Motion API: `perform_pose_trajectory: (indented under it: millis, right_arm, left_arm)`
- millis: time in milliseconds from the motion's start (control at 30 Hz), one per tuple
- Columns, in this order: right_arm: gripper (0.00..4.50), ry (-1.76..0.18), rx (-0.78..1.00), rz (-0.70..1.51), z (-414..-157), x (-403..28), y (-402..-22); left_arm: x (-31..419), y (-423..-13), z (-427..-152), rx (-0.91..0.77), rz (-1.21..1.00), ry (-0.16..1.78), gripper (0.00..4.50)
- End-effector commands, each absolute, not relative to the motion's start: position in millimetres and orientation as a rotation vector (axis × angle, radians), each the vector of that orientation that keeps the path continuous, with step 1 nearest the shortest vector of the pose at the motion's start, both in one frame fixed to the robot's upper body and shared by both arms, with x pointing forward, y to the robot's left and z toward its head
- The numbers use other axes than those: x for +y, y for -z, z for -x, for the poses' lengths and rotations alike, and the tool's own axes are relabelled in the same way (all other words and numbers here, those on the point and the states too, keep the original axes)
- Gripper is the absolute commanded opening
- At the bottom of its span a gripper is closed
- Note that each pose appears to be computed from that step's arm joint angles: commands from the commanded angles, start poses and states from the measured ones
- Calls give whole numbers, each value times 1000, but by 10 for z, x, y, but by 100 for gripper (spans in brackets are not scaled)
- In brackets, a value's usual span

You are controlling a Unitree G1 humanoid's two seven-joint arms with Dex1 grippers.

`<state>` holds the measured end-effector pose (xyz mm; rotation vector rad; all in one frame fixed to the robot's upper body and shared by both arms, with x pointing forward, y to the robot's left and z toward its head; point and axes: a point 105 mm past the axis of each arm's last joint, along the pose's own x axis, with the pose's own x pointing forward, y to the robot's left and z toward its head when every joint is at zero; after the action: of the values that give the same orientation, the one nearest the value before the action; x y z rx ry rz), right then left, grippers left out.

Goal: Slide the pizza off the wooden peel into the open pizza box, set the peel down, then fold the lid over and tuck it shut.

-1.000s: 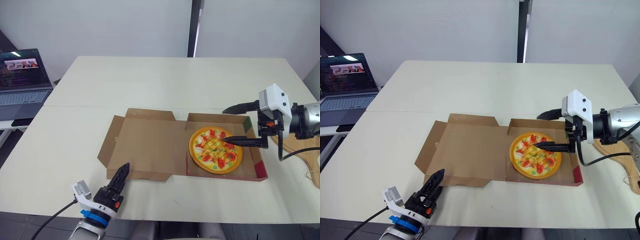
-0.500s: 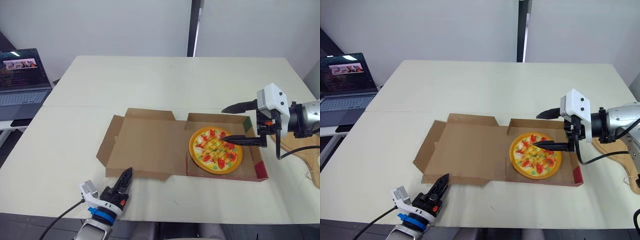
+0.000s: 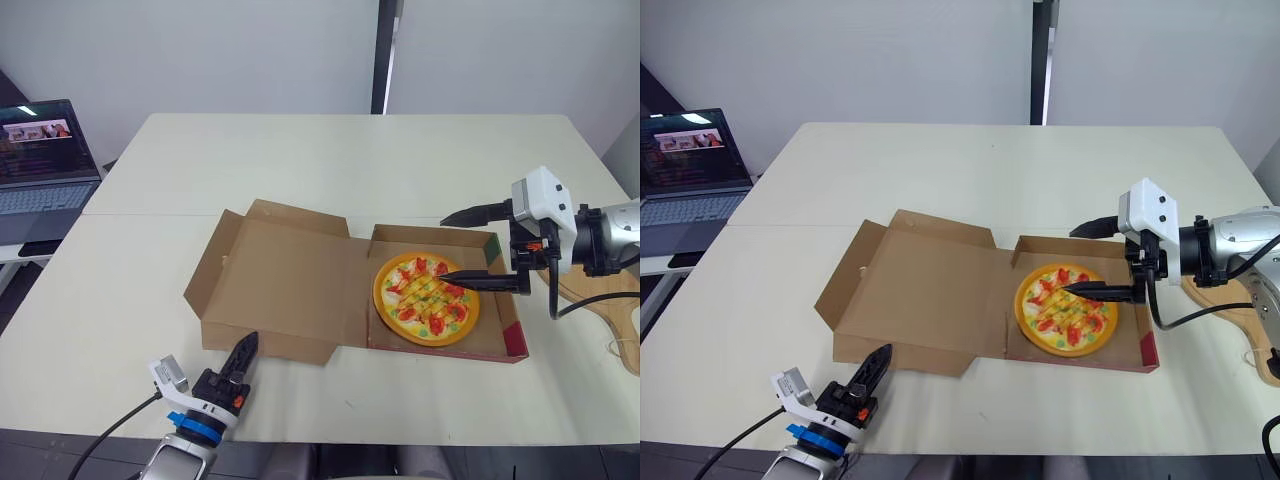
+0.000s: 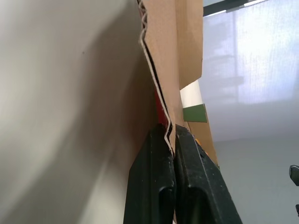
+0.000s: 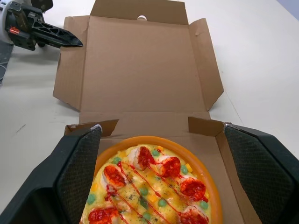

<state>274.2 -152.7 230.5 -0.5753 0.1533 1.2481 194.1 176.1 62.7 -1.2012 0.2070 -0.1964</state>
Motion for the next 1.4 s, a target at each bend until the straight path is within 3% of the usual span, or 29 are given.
perform_pose_trajectory:
  millis: [33,533,833,933,1133,1400]
  right_arm:
    - [450,-1242,110,606,-2737,-1513,-2406]
    - [450,-1209,103,617,-2776,-1534,-2387]
    - [450,-1214,95,611,-2772,-1500,-2385]
    - [450,-1236,91,608,-2742,-1455,-2403]
    - [450,-1280,85,605,-2674,-1362,-2432]
    - [450,-1301,68,611,-2674,-1300,-2457]
  left_arm:
    - [1959,-508,-1907,203,1153,115,2]
    - [1901,-875,-2065,148,1024,251,2]
    - [2004,-889,-2179,113,1056,151,2]
    - [2022,-924,-2173,112,1055,150,60]
    - [2125,-881,-2095,151,1055,92,240]
    - [2037,-860,-2180,214,1090,107,240]
